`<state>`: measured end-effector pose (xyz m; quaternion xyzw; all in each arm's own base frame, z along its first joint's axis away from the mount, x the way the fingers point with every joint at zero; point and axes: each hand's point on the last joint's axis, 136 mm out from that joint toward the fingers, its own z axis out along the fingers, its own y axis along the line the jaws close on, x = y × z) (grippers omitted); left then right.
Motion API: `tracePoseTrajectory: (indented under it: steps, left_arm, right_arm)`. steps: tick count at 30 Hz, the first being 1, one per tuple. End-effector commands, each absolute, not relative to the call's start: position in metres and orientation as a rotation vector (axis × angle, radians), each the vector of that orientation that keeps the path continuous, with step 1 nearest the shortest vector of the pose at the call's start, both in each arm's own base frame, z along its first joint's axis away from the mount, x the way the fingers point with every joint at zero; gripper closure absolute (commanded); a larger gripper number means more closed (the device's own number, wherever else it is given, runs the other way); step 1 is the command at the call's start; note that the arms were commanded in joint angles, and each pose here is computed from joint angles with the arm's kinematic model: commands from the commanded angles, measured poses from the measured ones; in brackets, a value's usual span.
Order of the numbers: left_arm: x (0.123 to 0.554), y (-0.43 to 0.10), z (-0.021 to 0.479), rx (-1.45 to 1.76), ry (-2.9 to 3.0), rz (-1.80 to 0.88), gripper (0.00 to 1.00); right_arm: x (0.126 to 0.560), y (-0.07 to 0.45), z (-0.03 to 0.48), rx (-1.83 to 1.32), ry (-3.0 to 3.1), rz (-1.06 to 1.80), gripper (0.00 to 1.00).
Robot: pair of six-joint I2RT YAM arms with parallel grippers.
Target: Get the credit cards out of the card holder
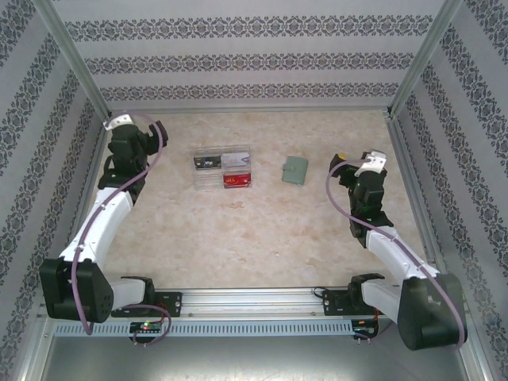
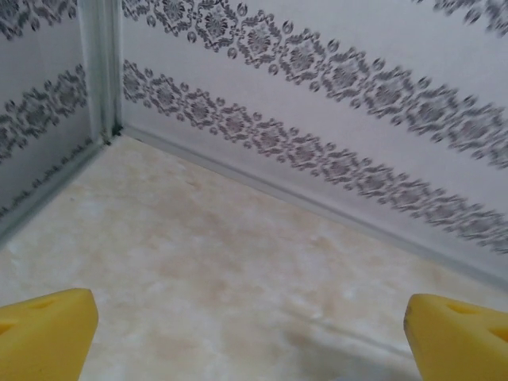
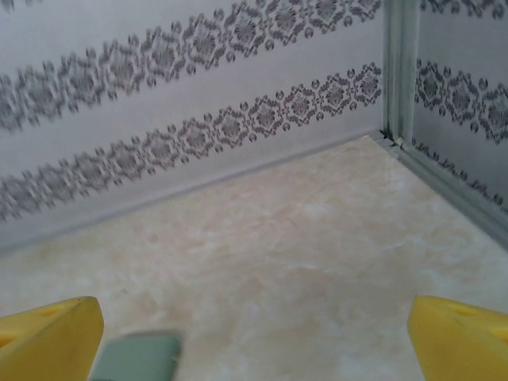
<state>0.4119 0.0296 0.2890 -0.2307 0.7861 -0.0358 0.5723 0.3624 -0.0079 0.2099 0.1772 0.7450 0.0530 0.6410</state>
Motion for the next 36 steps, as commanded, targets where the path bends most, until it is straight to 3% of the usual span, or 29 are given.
tracePoseTrajectory:
  steps: [1,7,14,19,36]
  left_arm:
    - [0.385,0.008,0.238,-0.712,2.071,-0.284,0.00]
    - [0.382,-0.051,0.251,-0.608,2.057,-0.552,0.09]
    - [0.369,-0.120,0.249,-0.411,2.122,-0.508,0.07]
    - [0.353,-0.132,0.226,-0.361,2.164,-0.498,0.00]
    - [0.307,-0.143,0.205,-0.252,2.202,-0.652,0.00]
  right_arm:
    - [0.358,-0.002,0.199,0.582,1.706,0.352,0.02]
    - [0.367,0.049,0.205,0.440,1.829,0.557,0.02]
    - [0.370,0.084,0.183,0.367,1.958,0.607,0.02]
    - [0.390,0.106,0.162,0.300,2.132,0.551,0.02]
    - [0.461,0.138,0.067,0.413,2.618,0.156,0.02]
